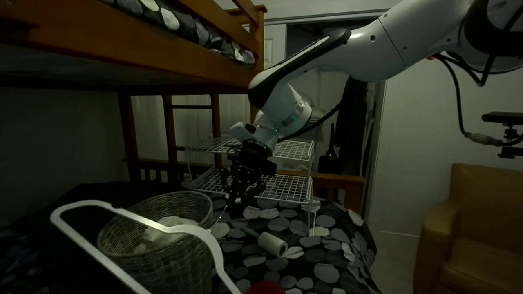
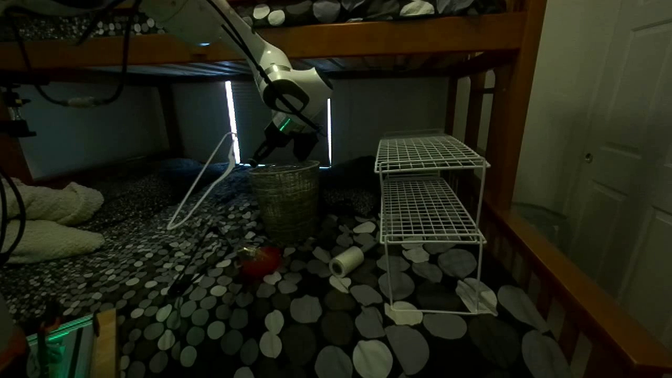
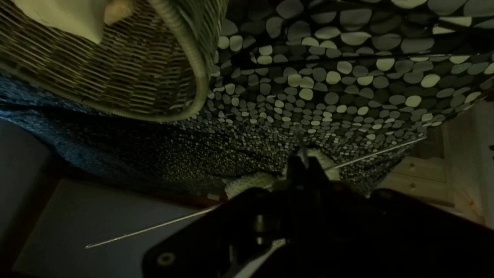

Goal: Move the white clothes hanger from the basket to the bed

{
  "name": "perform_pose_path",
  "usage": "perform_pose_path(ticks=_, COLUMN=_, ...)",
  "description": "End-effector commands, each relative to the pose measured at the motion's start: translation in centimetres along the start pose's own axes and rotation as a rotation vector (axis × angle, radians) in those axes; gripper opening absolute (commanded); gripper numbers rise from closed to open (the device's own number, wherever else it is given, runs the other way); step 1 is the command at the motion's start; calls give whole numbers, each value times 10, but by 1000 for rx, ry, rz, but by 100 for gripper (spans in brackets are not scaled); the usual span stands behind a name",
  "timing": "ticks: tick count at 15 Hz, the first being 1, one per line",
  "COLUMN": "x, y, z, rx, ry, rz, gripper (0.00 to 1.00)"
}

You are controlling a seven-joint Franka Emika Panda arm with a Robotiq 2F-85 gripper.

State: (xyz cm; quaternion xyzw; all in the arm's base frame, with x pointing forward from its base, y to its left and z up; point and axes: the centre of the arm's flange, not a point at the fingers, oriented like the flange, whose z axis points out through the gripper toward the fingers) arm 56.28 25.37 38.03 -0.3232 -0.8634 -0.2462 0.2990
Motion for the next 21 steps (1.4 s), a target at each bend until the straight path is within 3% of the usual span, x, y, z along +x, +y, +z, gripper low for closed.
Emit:
perform_pose_path(ticks=1, x=9, y=14, z=26, rx=118, ry=39, rz=44, gripper=1)
perform_pose_path(ticks=4, x=18, y=13, z=42, rx=194, ry=55, rz=83, gripper=1)
perform_pose_path(ticks=5, x=19, y=11, z=41, rx=209, ry=46, rz=107, gripper=28)
perform_pose_path(ticks=7, x=22, y=8, z=37, rx=200, ry=30, rz=136, gripper=36)
perform_pose_path(ticks=10, x=20, y=8, z=30, rx=188, ry=0, rz=179, gripper=58)
perform_pose_path(ticks=15, x=35, y=-50, z=-44, rx=150, ry=-206, rz=359, gripper=96)
perform_pose_path(ticks=19, x=65, y=-99, z=-102, rx=54, ry=-323, rz=502, gripper=100)
perform_pose_path(ticks=20, x=36, y=-57, z=-83, rx=84, ry=-248, rz=439, gripper=100)
perform_pose_path(ticks=21, x=45, y=-68, z=-96, rx=63, ry=-272, rz=460, gripper=100)
